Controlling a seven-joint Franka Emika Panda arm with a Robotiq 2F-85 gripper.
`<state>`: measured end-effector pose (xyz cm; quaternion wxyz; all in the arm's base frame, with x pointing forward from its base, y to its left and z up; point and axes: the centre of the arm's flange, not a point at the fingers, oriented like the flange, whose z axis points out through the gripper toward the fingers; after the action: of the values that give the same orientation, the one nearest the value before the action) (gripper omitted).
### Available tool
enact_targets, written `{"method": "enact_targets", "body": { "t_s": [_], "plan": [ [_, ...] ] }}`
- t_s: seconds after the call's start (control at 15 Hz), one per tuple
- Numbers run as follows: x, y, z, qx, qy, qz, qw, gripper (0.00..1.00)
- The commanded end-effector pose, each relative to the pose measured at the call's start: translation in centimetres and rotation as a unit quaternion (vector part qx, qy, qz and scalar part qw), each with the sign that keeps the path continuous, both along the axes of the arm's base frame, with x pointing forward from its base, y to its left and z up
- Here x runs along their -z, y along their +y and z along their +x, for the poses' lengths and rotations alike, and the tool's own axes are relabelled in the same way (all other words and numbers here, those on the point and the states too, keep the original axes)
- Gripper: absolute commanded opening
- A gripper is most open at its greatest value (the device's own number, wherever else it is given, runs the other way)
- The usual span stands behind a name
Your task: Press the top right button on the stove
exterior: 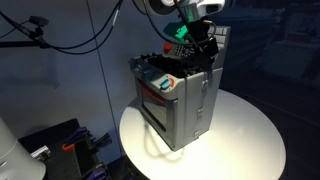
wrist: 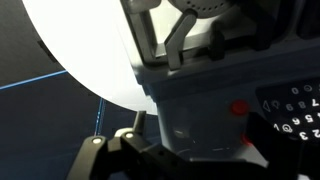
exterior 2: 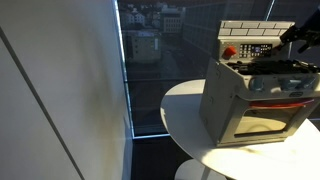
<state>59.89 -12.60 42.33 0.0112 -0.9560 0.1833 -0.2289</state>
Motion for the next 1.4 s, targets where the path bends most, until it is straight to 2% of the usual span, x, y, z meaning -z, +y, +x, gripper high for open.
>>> {"method": "enact_targets", "body": {
  "t_s": [0.0,0.8,1.33],
  "plan": [
    [-0.4,0.1,1.4,0.013,-0.009,0.0,0.9999,1.0],
    [-0.4,-0.5,2.1,0.024,-0.012,0.001,0.9996,1.0],
    [-0.5,-0.2,0.7,0.023,-0.004,-0.003,0.9997,1.0]
  ]
}}
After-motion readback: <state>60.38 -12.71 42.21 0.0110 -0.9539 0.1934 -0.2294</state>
